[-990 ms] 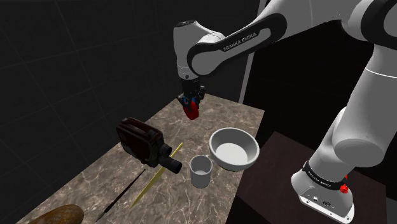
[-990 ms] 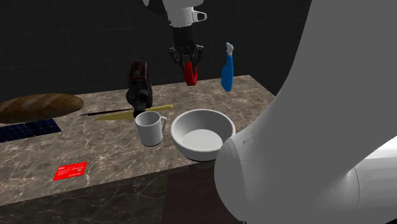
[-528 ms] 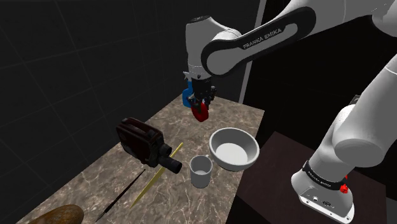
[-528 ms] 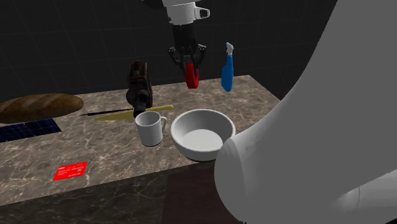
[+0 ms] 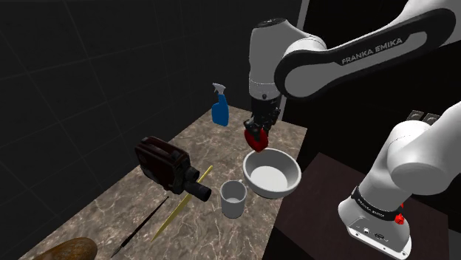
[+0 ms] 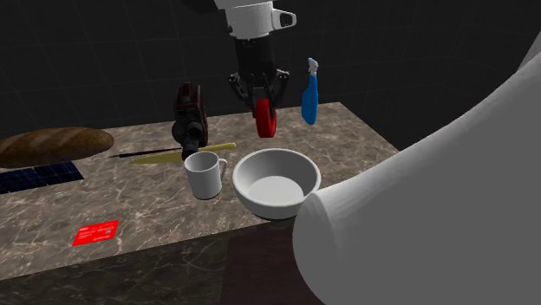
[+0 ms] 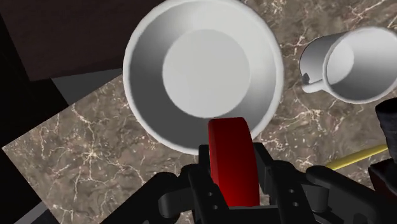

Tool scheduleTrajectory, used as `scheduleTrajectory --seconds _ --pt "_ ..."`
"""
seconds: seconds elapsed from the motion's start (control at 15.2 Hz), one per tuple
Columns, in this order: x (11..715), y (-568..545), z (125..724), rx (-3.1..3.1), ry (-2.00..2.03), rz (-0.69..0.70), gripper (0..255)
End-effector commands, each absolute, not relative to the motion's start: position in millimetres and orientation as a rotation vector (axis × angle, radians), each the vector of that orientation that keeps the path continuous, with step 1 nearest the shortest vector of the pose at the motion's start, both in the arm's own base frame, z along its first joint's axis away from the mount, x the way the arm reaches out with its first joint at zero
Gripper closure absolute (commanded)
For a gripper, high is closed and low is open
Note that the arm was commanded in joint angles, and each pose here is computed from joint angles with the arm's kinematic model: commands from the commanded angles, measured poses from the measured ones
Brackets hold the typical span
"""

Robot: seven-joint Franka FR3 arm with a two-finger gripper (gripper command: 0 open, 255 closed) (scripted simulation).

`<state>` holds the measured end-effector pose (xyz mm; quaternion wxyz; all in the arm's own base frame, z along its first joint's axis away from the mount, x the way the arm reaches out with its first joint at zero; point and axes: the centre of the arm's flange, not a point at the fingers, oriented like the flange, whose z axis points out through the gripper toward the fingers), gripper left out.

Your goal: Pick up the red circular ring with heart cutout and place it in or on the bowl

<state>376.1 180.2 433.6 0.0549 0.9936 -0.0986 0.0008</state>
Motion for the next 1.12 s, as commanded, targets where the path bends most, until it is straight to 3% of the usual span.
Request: scheduleTrajectory --seconds 0.0,0.2,1.06 --pt "350.9 178.8 433.7 3.017 -0.301 0.003 255" --pt "301.7 173.2 437.3 3.017 -0.301 0.003 255" --pt "301.7 173.2 368.6 3.017 -0.301 0.003 255"
